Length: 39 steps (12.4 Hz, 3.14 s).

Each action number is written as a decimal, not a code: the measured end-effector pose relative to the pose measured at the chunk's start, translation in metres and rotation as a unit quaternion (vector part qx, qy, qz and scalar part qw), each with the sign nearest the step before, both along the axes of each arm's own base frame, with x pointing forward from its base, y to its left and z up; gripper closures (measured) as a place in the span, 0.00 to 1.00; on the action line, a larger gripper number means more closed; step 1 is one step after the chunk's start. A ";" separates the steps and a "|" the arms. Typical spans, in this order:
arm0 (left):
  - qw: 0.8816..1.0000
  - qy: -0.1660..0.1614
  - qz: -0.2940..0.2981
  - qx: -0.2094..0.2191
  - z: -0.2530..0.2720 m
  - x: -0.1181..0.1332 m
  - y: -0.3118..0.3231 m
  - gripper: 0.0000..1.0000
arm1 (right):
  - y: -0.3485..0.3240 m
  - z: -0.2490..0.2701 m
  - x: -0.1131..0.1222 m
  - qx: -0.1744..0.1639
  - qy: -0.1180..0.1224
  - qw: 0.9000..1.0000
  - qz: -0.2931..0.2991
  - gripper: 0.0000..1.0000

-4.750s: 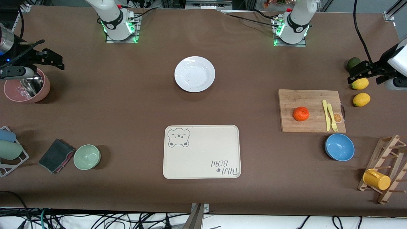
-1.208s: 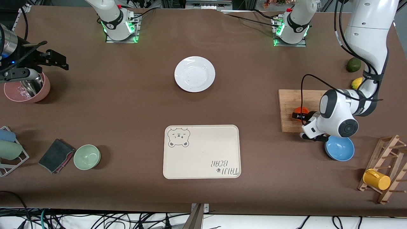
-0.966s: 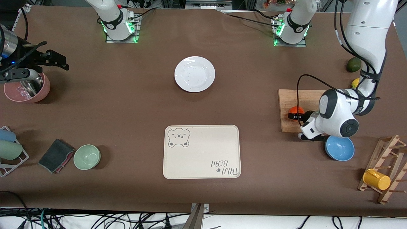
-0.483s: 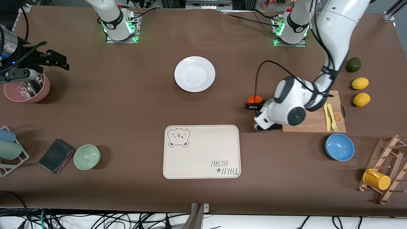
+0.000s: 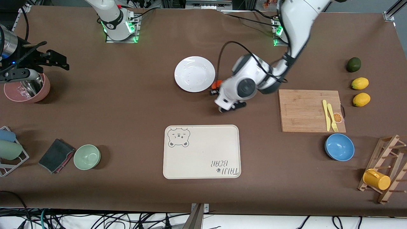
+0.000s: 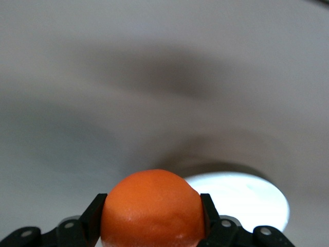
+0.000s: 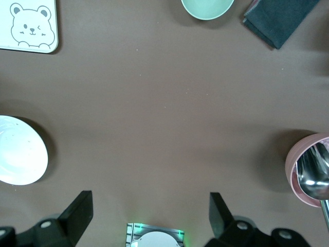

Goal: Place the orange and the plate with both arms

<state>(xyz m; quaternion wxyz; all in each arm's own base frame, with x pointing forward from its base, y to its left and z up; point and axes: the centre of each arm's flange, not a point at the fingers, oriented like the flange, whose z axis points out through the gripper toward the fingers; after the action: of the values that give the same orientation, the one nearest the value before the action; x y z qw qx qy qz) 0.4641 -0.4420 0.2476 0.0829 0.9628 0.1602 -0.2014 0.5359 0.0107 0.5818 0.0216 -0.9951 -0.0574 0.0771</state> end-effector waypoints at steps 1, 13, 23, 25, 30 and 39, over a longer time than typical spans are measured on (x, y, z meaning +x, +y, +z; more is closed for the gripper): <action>1.000 -0.014 0.013 0.005 0.002 -0.028 -0.022 0.24 | 0.000 0.000 0.000 0.000 0.000 1.000 0.000 0.00; 0.989 -0.056 0.134 0.007 -0.062 -0.153 -0.090 0.24 | 0.000 0.000 0.000 0.000 0.002 1.000 0.000 0.00; 0.994 -0.010 0.070 0.079 0.015 -0.015 -0.040 0.00 | 0.000 0.000 -0.001 0.000 0.002 1.000 0.000 0.00; 0.997 0.006 0.017 0.074 0.043 0.045 0.025 0.00 | 0.000 0.000 -0.001 0.000 0.003 1.000 0.000 0.00; 0.998 -0.006 -0.053 0.042 0.056 0.154 0.249 0.00 | 0.000 -0.001 -0.001 0.000 0.005 1.000 0.000 0.00; 0.993 -0.075 -0.077 0.038 0.128 0.201 0.469 0.00 | 0.087 -0.058 -0.016 0.027 0.137 0.987 0.075 0.00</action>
<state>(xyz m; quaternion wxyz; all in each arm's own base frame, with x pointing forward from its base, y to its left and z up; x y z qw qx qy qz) 0.6651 0.0272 0.3758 0.0418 0.9872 0.0862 -0.1278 0.5199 0.0979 0.5243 0.0498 -0.9671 -0.1308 0.2124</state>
